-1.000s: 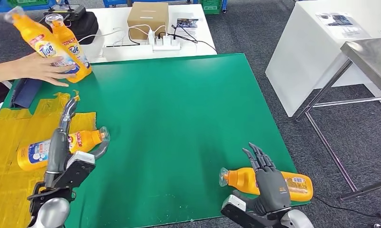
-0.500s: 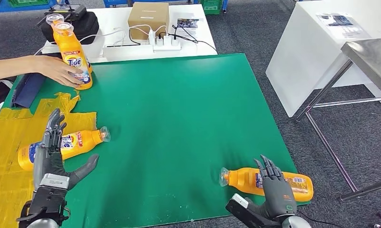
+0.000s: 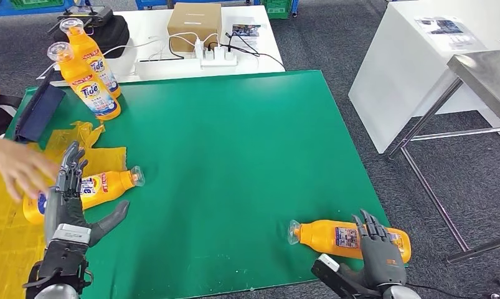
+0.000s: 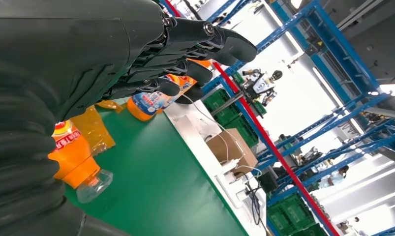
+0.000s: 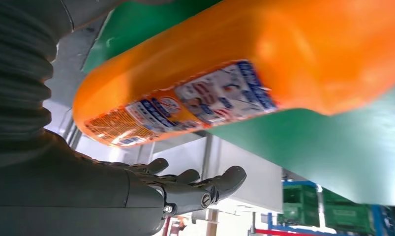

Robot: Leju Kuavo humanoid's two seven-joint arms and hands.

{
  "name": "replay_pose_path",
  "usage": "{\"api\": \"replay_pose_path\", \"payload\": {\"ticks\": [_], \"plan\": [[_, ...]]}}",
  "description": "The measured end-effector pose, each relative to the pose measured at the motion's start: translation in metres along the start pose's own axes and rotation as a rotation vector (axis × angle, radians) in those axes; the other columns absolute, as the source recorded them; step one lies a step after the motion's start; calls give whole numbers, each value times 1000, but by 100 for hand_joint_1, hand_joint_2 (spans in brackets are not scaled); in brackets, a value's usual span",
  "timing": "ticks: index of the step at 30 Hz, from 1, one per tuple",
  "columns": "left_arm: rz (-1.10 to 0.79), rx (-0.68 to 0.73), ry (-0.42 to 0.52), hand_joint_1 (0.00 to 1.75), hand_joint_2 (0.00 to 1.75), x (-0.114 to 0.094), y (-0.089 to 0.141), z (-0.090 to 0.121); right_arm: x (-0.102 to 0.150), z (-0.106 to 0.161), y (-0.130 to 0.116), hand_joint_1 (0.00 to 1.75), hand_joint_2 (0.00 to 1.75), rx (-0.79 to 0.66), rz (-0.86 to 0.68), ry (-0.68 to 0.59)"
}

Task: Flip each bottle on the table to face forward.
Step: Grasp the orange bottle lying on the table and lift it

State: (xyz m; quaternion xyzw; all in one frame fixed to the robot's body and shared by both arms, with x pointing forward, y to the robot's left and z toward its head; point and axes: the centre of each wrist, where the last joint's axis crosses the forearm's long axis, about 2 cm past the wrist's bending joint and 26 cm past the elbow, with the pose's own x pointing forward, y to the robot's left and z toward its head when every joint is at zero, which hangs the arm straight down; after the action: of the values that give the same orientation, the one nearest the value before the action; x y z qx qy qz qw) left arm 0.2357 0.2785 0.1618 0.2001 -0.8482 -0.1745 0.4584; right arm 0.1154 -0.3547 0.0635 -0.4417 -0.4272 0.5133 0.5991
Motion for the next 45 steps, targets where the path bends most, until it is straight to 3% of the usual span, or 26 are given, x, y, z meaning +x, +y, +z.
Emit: {"api": "replay_pose_path", "payload": {"ticks": [15, 37, 38, 39, 42, 43, 45], "plan": [[13, -17, 41, 0, 175, -4, -7, 1, -21, -11, 11, 0, 175, 10, 51, 128], [18, -15, 44, 0, 175, -4, -8, 1, -22, -13, 15, 0, 175, 20, 40, 151], [19, -16, 47, 0, 175, -4, -8, 1, -23, -14, 15, 4, 175, 20, 42, 151], [22, -17, 49, 0, 175, -4, -8, 1, -24, -15, 15, 28, 175, 20, 46, 152], [28, -20, 57, 0, 175, -6, -9, 2, -28, -20, 17, 142, 175, 27, 59, 162], [30, -21, 59, 0, 175, -6, -10, 2, -29, -22, 18, 160, 175, 32, 61, 164], [36, -23, 65, 0, 175, -7, -11, 3, -32, -26, 20, 162, 175, 45, 61, 163]]}}
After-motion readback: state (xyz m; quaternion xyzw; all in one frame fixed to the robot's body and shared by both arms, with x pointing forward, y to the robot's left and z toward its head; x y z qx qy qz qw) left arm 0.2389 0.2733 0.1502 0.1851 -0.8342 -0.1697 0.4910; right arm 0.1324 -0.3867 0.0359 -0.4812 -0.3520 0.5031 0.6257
